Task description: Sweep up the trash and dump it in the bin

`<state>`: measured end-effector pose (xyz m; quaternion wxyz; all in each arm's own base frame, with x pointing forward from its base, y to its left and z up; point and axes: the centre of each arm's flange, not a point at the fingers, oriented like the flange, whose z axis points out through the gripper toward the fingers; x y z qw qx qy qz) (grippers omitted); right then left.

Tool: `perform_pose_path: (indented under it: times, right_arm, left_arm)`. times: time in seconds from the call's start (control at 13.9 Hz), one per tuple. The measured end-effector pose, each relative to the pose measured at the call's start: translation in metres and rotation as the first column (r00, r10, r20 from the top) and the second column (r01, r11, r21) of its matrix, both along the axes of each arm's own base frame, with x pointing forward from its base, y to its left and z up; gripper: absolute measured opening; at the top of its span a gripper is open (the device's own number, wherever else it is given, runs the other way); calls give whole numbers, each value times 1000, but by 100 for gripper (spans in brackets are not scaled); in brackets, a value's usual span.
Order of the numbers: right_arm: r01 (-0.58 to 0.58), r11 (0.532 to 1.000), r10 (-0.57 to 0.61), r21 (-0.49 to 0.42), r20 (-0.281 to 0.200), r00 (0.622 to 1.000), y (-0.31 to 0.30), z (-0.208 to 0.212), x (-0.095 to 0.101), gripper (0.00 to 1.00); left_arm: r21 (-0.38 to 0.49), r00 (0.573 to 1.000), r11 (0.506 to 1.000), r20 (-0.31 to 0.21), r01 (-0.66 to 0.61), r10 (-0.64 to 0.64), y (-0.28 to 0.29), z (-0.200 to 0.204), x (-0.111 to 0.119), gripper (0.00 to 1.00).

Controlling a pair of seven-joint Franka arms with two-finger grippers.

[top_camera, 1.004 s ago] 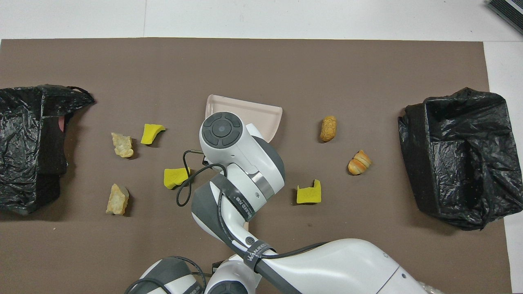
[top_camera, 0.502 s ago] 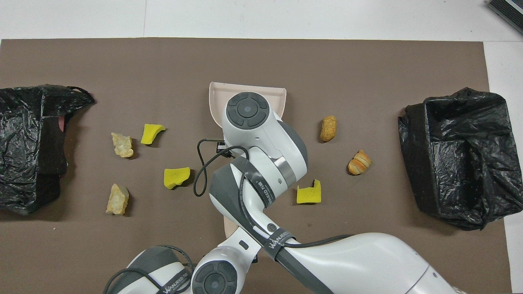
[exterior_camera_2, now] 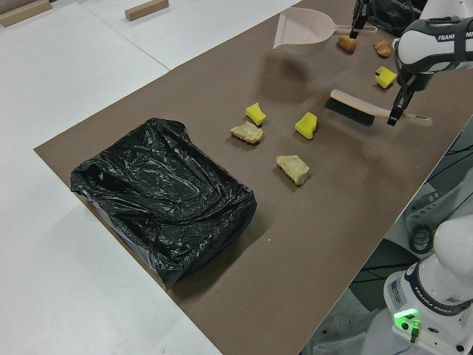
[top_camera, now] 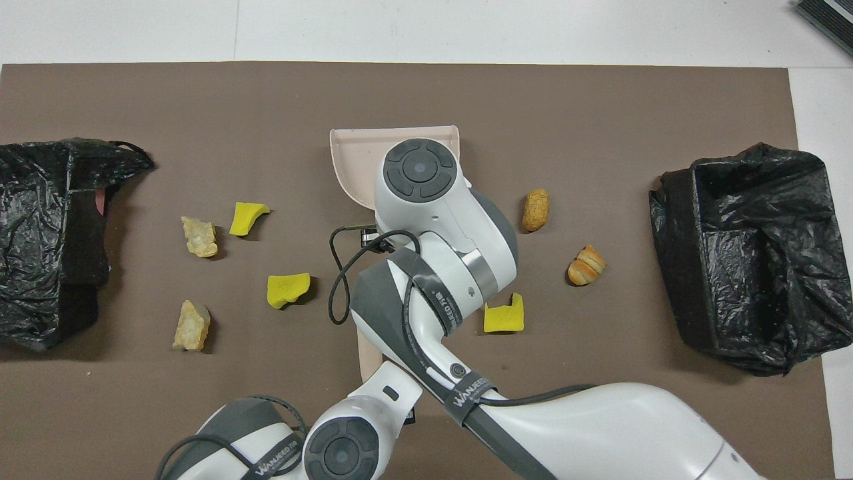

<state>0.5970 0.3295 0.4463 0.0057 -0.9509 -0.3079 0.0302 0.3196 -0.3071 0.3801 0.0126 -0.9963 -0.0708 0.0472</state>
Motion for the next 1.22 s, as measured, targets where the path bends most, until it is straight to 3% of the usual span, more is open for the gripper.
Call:
perform_pose_path:
  times: [0.22, 0.43, 0.5, 0.72, 0.93, 1.08, 1.22]
  right_arm:
    - [-247, 969, 247, -21, -9, 969, -24, 0, -3, 32]
    - [-455, 889, 453, -52, -40, 890, -34, -9, -9, 32]
    - [-515, 855, 512, -63, -52, 857, -39, -12, -8, 32]
    - [-713, 696, 706, -90, -98, 701, -50, -21, -4, 32]
    - [-797, 595, 786, -106, -129, 605, -41, -37, -6, 32]
    - [-816, 567, 806, -112, -127, 578, -25, -46, -11, 32]
    - [-819, 563, 810, -112, -123, 574, -17, -52, -13, 32]
  left_arm:
    - [34, 999, 998, 26, -49, 48, 36, 13, 37, 26]
    - [39, 997, 997, 41, -65, 63, 85, 20, 74, 26]
    - [45, 998, 997, 40, -59, 57, 103, 18, 85, 26]
    - [53, 999, 998, 39, -30, 28, 168, 13, 116, 26]
    - [33, 998, 999, 68, 16, -18, 237, 10, 143, 26]
    - [30, 997, 999, 64, 42, -44, 273, 8, 158, 26]
    - [27, 995, 996, 52, 89, -91, 297, 2, 171, 26]
